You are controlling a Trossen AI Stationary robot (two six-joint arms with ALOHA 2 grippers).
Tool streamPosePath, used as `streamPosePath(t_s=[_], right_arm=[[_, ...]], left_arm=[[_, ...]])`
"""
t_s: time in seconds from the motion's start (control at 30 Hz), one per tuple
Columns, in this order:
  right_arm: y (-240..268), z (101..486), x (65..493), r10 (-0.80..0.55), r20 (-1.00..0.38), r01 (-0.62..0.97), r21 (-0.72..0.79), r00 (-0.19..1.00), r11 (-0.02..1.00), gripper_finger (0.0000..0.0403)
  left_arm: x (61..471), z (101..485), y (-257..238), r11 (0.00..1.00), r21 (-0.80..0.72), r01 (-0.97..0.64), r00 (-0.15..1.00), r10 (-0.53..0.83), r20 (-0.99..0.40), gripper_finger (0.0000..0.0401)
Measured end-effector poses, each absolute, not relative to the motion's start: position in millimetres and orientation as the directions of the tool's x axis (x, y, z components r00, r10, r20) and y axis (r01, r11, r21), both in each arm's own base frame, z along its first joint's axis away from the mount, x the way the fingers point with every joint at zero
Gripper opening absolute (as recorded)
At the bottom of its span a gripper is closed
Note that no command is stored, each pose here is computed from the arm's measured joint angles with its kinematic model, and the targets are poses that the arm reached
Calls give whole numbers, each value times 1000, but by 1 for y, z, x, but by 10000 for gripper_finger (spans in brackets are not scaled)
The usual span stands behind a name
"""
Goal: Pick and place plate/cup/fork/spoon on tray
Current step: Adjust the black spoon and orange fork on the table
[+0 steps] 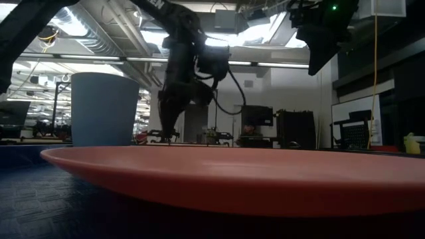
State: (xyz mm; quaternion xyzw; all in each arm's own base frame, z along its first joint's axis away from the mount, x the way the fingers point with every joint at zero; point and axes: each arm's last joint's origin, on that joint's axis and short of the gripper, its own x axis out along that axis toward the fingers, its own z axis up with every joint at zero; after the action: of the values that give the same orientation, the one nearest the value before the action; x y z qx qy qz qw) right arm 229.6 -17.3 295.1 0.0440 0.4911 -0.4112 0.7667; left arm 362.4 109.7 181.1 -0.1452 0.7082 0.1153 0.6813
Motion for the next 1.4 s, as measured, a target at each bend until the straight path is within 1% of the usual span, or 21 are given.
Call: streamPosePath(t_s=[0.27, 0.43, 0.7, 0.87, 0.97, 1.07, 1.3, 1.4], right_arm=[[-17, 295, 229, -588, -789, 656, -351, 177, 669, 60], [-17, 295, 229, -588, -789, 656, -350, 178, 669, 60], [-17, 295, 229, -588, -789, 656, -350, 178, 669, 60], [-17, 295, 229, -588, -789, 656, -350, 178, 669, 60], [-17, 295, 229, -588, -789, 657, -349, 178, 668, 60], [-17, 295, 229, -588, -789, 657, -349, 178, 668, 60], [-17, 295, 229, -588, -789, 658, -348, 178, 668, 60], [-17, 295, 229, -588, -789, 658, -348, 178, 667, 60]], left_arm=[[346, 156, 100, 930, -41, -365, -123, -92, -988, 0], [343, 151, 98, 921, -99, -377, -126, -157, -980, 0], [330, 135, 91, 931, -60, -360, -205, -141, -969, 0], [327, 134, 93, 937, 26, -349, -226, -57, -972, 0], [328, 133, 99, 933, 11, -359, -193, -62, -979, 0], [327, 132, 105, 935, 33, -352, -189, -36, -981, 0], [326, 132, 124, 914, 220, -342, -205, 156, -966, 0], [331, 131, 130, 881, 344, -324, -186, 298, -936, 0]])
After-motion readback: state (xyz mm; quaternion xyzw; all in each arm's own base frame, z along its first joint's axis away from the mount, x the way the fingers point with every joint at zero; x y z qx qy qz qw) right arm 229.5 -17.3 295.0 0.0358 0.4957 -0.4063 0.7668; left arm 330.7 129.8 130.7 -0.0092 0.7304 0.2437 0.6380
